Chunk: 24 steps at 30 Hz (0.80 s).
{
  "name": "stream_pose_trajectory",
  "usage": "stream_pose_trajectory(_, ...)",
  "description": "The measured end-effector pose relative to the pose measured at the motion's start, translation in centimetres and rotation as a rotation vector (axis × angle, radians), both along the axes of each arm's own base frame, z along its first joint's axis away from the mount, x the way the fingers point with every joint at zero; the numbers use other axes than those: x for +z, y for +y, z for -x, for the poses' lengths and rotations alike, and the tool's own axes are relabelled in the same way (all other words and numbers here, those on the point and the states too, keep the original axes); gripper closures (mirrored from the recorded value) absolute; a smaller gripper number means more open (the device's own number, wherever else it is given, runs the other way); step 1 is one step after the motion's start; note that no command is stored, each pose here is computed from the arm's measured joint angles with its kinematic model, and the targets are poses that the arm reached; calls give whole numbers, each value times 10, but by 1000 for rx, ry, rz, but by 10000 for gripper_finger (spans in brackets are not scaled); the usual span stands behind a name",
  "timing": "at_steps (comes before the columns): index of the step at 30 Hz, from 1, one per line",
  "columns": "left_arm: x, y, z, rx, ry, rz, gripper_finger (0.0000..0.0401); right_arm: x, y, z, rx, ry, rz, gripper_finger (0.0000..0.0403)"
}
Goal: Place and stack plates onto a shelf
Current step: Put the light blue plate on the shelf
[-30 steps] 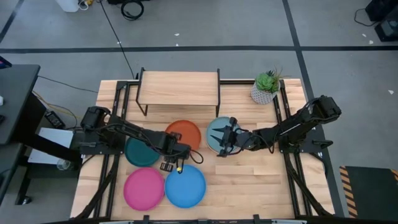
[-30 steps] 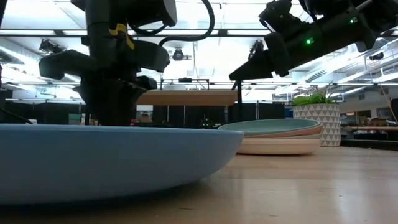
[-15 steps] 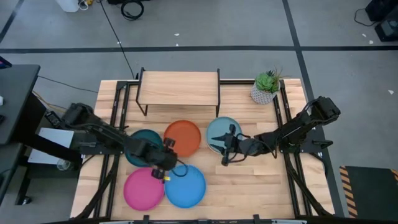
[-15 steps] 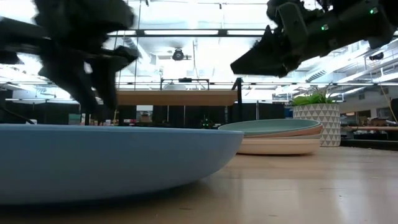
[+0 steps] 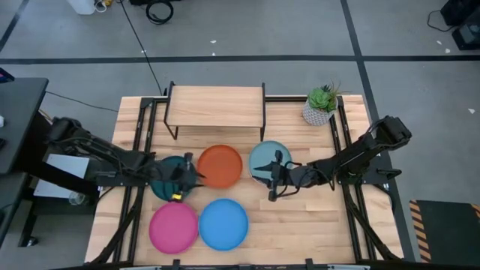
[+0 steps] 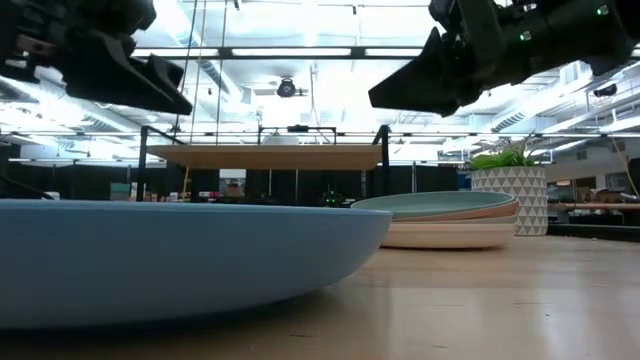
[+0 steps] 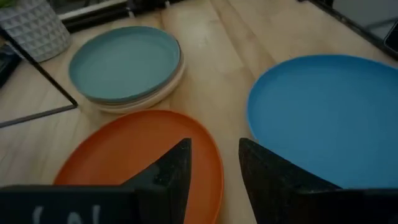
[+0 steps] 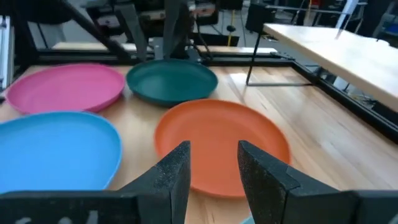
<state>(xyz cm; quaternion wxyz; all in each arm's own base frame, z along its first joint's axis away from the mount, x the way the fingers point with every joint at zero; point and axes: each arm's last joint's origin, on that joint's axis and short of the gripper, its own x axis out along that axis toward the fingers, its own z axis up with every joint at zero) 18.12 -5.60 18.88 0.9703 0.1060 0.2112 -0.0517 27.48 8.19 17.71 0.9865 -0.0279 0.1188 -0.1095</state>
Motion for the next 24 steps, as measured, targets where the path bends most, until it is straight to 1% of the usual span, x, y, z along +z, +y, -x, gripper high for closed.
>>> stream_pose_trajectory(3,-6,7,10,31,-30,33,260,11,-6,2,-51,13,-35,264)
stream_pose_trajectory(4,-8,9,13,38,-33,41,260,14,-9,3,-66,40,-48,264)
stream_pose_trajectory(7,-16,13,21,52,-58,68,260,19,-16,1,-85,145,-81,264)
stream_pose_trajectory(12,-30,14,29,36,-128,101,260,28,-24,-4,-90,316,-136,264)
stream_pose_trajectory(15,-34,16,32,28,-192,116,259,37,-29,-8,-146,433,-168,264)
stream_pose_trajectory(17,-32,15,34,14,-260,110,259,46,-31,-8,-182,509,-167,264)
stream_pose_trajectory(20,-26,16,35,-5,-344,76,259,60,-37,-8,-213,584,-172,264)
stream_pose_trajectory(22,-23,16,35,-13,-366,53,259,67,-45,-7,-239,634,-198,264)
stream_pose_trajectory(24,-23,16,36,-10,-362,62,259,69,-57,-4,-285,682,-228,264)
